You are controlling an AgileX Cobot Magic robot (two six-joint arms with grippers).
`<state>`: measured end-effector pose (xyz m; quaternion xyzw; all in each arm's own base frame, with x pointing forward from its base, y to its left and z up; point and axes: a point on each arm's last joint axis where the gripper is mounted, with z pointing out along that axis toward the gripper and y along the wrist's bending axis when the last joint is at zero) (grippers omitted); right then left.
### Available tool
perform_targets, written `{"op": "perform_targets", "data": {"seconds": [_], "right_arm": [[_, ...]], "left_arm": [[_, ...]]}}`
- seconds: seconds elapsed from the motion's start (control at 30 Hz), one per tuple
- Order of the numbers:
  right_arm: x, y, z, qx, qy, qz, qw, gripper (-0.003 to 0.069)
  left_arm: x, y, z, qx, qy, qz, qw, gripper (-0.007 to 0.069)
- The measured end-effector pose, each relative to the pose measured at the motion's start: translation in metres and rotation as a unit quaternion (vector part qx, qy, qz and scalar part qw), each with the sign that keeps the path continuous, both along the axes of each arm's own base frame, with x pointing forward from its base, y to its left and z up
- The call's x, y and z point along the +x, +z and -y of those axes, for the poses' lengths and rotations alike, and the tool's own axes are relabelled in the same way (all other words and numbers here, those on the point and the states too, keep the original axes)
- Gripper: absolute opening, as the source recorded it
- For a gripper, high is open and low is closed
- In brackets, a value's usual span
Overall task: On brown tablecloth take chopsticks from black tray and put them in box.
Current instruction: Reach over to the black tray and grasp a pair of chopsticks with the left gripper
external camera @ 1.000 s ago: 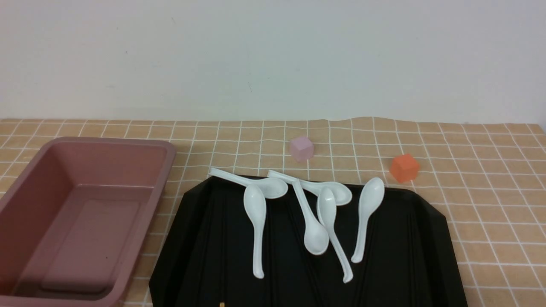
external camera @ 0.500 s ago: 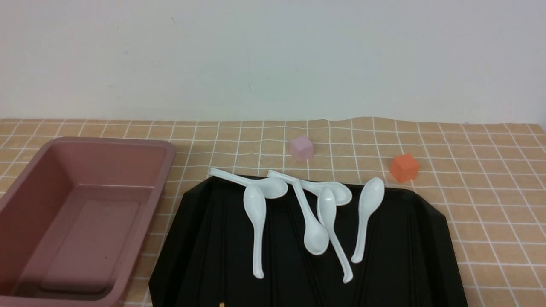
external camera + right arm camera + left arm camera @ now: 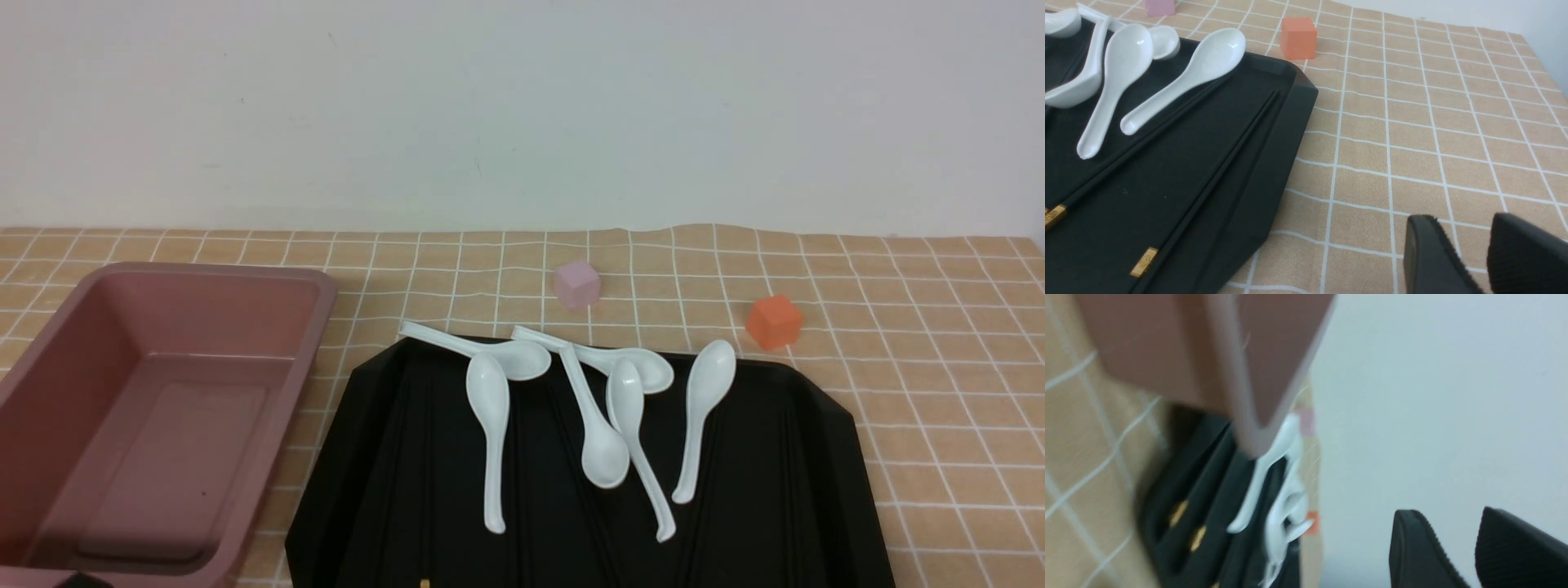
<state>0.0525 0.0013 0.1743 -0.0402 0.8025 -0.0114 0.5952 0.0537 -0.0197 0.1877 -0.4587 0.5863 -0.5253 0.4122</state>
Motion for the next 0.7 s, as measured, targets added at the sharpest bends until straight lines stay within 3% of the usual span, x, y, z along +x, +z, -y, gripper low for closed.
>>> {"op": "perform_targets", "data": {"seconds": [0.13,0.23,0.4,0.47,0.53,0.6,0.7], "right_arm": [[0.0,0.0,0.0,0.0,0.0,0.0,1.0,0.024],[0.0,0.0,0.0,0.0,0.0,0.0,1.0,0.024],[0.0,0.0,0.0,0.0,0.0,0.0,1.0,0.024],[0.0,0.0,0.0,0.0,0.0,0.0,1.0,0.024],[0.0,0.0,0.0,0.0,0.0,0.0,1.0,0.024],[0.0,0.0,0.0,0.0,0.0,0.0,1.0,0.024],[0.0,0.0,0.0,0.0,0.0,0.0,1.0,0.024]], "left_arm": [[0.001,0.005,-0.004,-0.024,0.022,0.022,0.999,0.0227],[0.0,0.014,-0.004,0.007,0.024,0.044,0.999,0.0182],[-0.008,0.073,-0.003,0.148,0.012,0.129,0.98,-0.0006],[0.004,0.096,0.006,0.235,-0.056,0.066,0.968,-0.0013],[0.019,0.099,0.011,0.273,-0.116,-0.015,0.955,-0.0013],[0.036,0.096,0.014,0.309,-0.176,-0.107,0.928,-0.0013],[0.07,0.093,0.014,0.356,-0.258,-0.249,0.863,-0.0013]]}}
